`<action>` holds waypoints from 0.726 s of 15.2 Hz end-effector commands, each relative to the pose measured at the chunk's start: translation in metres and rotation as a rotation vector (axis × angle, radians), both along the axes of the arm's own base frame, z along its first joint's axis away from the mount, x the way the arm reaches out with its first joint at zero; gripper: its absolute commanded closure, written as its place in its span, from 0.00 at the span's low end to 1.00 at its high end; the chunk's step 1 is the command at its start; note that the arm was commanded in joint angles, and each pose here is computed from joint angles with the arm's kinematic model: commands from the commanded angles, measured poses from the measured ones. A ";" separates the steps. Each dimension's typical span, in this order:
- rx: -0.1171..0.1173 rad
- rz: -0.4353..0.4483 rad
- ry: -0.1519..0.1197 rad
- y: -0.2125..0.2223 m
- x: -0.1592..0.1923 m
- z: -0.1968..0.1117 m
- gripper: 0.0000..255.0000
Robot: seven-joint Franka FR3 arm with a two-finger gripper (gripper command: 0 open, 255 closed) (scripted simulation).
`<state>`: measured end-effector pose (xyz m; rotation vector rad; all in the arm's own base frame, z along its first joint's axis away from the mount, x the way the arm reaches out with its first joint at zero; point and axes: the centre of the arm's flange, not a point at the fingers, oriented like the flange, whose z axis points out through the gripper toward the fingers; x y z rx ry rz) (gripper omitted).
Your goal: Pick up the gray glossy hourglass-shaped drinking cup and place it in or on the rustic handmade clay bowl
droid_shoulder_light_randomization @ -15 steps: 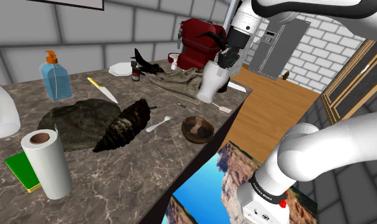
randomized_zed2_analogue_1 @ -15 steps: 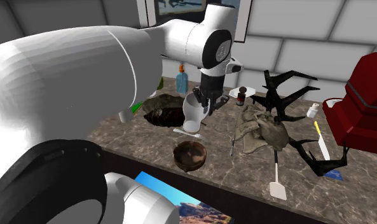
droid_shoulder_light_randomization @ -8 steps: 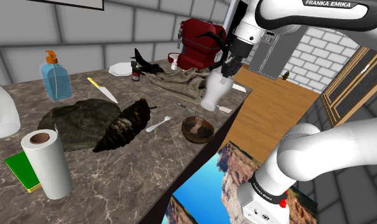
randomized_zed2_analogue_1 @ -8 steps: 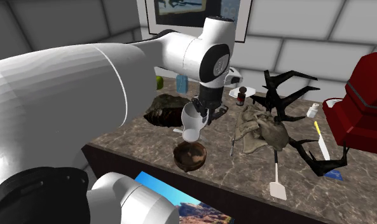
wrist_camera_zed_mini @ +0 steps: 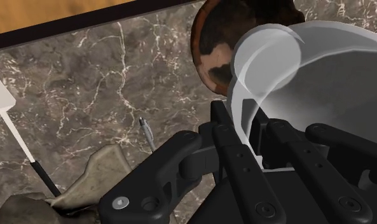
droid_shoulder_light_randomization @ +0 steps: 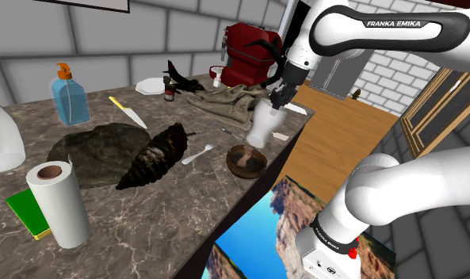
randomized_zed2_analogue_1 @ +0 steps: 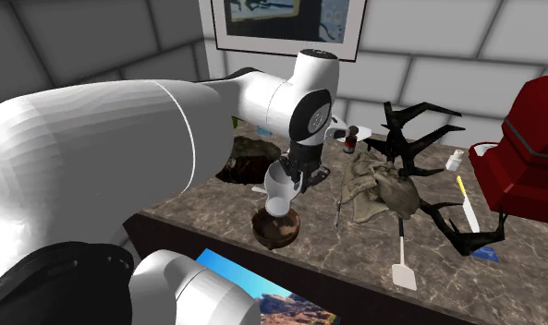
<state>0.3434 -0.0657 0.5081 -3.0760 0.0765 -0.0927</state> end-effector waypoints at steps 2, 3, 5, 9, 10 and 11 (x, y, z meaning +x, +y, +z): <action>0.000 0.000 -0.001 0.000 0.000 -0.016 1.00; 0.000 0.000 -0.001 0.000 0.000 -0.021 1.00; 0.000 0.000 -0.001 0.000 0.000 -0.032 1.00; 0.000 0.000 -0.001 0.000 0.000 -0.042 1.00; 0.000 0.000 -0.001 0.000 0.000 -0.042 1.00; 0.000 0.000 -0.001 0.000 0.000 -0.042 1.00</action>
